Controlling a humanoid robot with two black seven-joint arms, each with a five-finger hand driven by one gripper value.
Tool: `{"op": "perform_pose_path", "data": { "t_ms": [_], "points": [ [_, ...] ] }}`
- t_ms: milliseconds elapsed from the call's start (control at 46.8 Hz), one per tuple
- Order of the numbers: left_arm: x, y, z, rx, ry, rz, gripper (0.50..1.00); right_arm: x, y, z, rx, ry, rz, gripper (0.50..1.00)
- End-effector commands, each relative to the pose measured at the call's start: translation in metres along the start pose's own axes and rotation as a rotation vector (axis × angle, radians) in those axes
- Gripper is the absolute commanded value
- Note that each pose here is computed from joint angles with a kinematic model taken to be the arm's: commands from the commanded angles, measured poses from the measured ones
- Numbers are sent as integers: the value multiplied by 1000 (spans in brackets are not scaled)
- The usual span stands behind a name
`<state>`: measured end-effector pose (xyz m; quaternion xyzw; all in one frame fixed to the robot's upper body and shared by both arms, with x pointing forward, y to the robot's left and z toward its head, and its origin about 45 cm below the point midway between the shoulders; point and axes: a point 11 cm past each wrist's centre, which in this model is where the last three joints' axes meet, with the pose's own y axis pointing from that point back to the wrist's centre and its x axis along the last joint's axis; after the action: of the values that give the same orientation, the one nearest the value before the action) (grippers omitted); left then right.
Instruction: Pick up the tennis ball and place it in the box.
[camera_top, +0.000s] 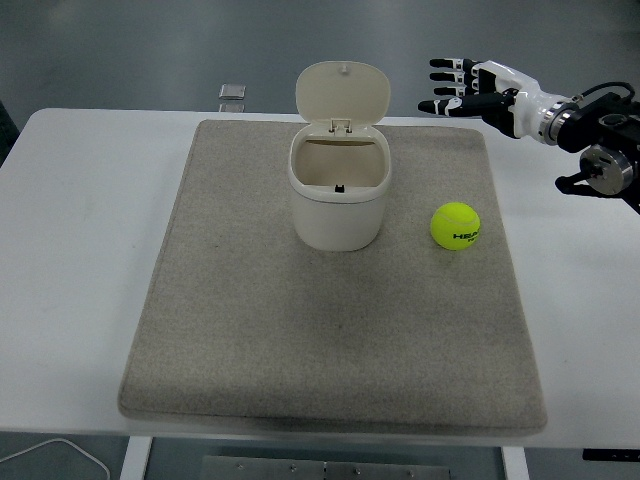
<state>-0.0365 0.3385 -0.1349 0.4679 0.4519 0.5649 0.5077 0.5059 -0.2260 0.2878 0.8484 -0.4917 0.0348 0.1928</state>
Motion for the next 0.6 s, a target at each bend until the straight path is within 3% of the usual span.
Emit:
{"op": "perform_pose_path", "data": {
  "t_ms": [0, 85, 256, 577],
  "points": [
    [0, 0, 0, 0, 0, 0, 992, 1, 1, 0, -12, 78, -8, 932],
    [0, 0, 0, 0, 0, 0, 992, -2, 2, 8, -46, 147, -36, 930],
    [0, 0, 0, 0, 0, 0, 992, -1, 5, 14, -80, 257, -73, 932],
    [0, 0, 0, 0, 0, 0, 992, 14, 23, 11, -96, 503, -184, 932]
  ]
}}
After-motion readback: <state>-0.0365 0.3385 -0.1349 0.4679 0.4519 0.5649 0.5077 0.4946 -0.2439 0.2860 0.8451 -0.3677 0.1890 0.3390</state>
